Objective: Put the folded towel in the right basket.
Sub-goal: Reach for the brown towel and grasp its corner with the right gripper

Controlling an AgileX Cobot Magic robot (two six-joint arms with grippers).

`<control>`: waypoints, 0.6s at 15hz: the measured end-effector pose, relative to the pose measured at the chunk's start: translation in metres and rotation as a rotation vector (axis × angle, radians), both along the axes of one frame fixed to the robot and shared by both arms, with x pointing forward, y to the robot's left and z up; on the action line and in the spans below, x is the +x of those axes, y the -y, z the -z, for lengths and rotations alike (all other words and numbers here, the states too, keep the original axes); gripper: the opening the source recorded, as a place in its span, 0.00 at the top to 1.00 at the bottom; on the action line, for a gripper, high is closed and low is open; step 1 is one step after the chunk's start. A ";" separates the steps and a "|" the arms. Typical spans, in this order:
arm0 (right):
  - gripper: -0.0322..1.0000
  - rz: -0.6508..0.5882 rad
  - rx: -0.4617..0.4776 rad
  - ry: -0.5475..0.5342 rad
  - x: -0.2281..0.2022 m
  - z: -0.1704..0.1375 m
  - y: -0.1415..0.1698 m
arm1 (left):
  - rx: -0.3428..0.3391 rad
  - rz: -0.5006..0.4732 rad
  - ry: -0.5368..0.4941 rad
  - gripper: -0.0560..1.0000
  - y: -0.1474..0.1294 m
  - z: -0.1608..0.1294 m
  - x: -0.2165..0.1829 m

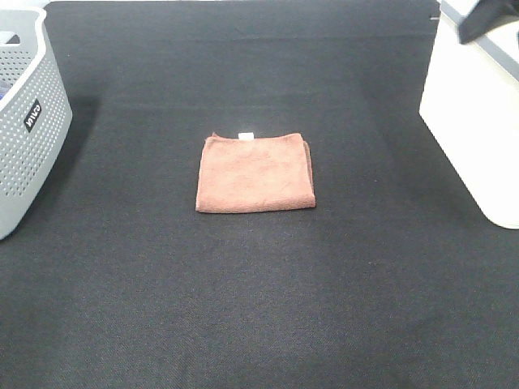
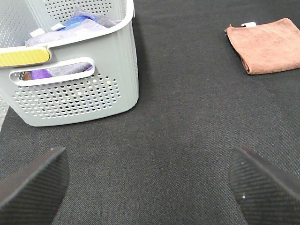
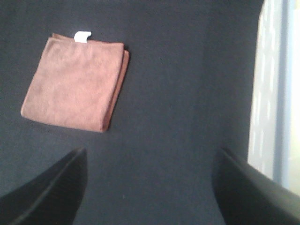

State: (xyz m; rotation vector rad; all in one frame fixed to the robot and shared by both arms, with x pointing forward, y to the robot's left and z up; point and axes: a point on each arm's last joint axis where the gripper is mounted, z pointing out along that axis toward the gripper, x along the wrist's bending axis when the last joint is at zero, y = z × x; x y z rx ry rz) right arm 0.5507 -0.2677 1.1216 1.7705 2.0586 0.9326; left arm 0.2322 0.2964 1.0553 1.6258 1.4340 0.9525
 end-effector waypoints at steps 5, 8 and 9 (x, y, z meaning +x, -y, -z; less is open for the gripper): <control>0.35 -0.174 -0.032 -0.121 0.063 0.052 -0.060 | 0.000 0.000 0.000 0.12 0.000 0.000 0.000; 0.35 -0.188 0.028 -0.212 0.095 0.094 -0.081 | 0.000 0.000 0.000 0.12 0.000 0.000 0.000; 0.35 -0.182 0.054 -0.244 0.110 0.113 -0.086 | 0.000 0.000 0.000 0.12 0.000 0.000 0.000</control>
